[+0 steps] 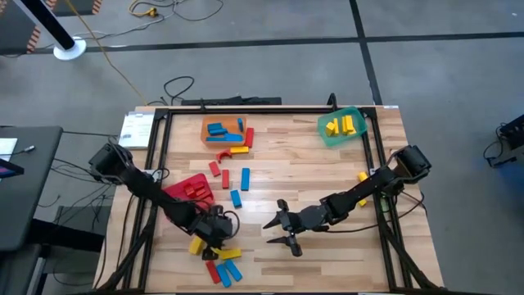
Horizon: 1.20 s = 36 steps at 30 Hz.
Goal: Sort blocks
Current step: Put the yellow block into the green bin
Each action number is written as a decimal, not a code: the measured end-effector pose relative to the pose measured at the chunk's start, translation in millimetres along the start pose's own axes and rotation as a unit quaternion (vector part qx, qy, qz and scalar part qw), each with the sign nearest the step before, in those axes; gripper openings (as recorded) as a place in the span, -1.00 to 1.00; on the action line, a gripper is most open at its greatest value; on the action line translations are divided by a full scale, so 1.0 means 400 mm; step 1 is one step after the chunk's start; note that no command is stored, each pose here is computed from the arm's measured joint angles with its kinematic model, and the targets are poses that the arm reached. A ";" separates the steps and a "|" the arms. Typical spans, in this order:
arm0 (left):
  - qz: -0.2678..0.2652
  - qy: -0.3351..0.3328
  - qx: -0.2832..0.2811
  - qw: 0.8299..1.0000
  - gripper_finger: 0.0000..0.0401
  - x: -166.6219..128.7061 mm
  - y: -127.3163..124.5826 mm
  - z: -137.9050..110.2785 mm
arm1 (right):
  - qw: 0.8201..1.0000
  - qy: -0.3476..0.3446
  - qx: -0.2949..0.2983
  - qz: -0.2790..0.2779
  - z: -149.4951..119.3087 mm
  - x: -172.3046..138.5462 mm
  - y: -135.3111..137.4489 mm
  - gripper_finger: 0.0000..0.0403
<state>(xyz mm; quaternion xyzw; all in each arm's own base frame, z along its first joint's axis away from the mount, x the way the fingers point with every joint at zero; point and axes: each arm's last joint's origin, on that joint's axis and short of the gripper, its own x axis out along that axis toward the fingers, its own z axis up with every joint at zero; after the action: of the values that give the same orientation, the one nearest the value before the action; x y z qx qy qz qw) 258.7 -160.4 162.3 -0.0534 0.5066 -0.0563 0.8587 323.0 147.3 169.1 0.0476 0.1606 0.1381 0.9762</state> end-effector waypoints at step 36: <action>0.130 0.115 -0.231 0.957 0.28 -0.165 -0.177 -0.105 | 0.999 0.025 -0.026 -0.023 -0.007 0.003 -0.038 0.15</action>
<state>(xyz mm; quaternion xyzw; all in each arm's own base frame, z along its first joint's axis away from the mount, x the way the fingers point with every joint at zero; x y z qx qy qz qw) 187.1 -221.7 209.7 -0.1769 0.6041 0.1680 0.7587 327.2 133.3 163.9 0.0153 0.1827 0.1206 0.9756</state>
